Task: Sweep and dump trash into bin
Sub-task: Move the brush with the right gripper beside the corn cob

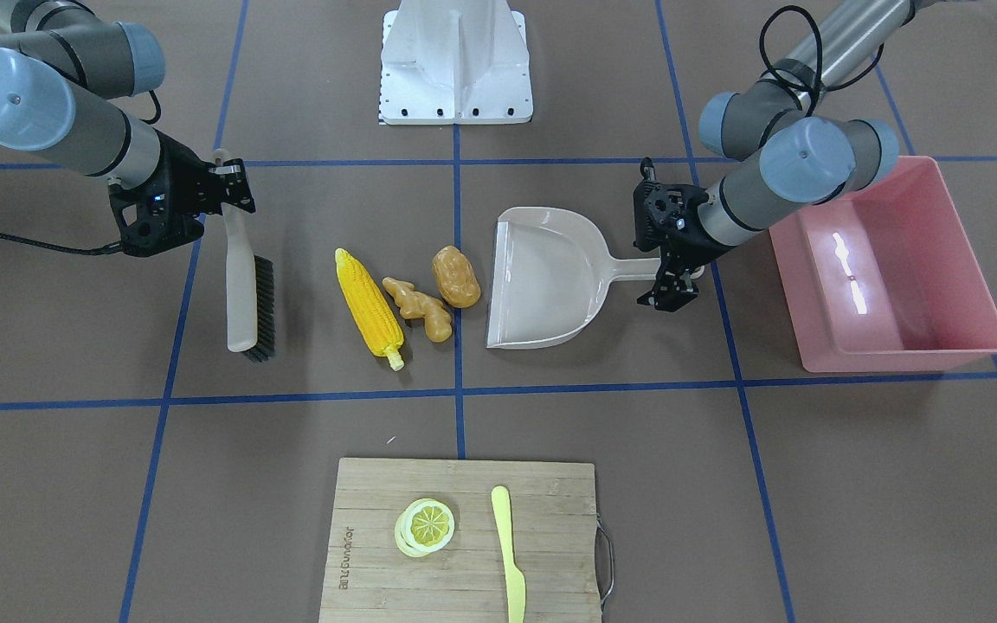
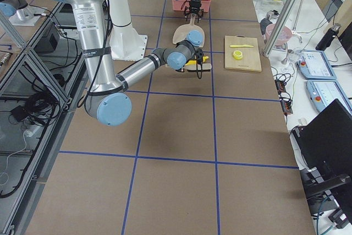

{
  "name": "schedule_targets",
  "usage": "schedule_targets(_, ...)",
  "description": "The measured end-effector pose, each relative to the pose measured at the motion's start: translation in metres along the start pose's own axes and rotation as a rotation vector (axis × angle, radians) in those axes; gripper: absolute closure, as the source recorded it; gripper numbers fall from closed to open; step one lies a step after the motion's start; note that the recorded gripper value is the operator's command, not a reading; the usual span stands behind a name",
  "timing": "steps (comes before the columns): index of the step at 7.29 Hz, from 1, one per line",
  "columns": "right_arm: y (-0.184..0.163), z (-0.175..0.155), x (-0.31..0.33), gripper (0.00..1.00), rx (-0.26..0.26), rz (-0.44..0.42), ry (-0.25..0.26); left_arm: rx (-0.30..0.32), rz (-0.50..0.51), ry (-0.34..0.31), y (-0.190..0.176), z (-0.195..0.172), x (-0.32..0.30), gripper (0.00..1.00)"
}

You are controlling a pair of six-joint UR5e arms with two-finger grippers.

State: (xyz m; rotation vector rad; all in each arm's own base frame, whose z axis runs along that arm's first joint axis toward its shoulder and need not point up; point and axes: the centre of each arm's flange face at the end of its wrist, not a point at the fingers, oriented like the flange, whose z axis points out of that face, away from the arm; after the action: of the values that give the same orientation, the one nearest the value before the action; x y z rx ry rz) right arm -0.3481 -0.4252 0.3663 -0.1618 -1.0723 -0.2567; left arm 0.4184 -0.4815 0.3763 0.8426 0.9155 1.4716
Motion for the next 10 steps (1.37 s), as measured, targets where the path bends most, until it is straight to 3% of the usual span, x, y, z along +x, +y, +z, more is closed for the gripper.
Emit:
schedule_targets(5,-0.029,0.023,-0.02,1.0,0.003,-0.001,-0.016,0.045,0.006,0.007,0.007,0.0,0.004,0.05)
schedule_targets(10,-0.019,0.054,-0.044,1.0,0.001,0.007,-0.037,0.064,0.006,0.012,0.014,0.003,0.005,0.05)
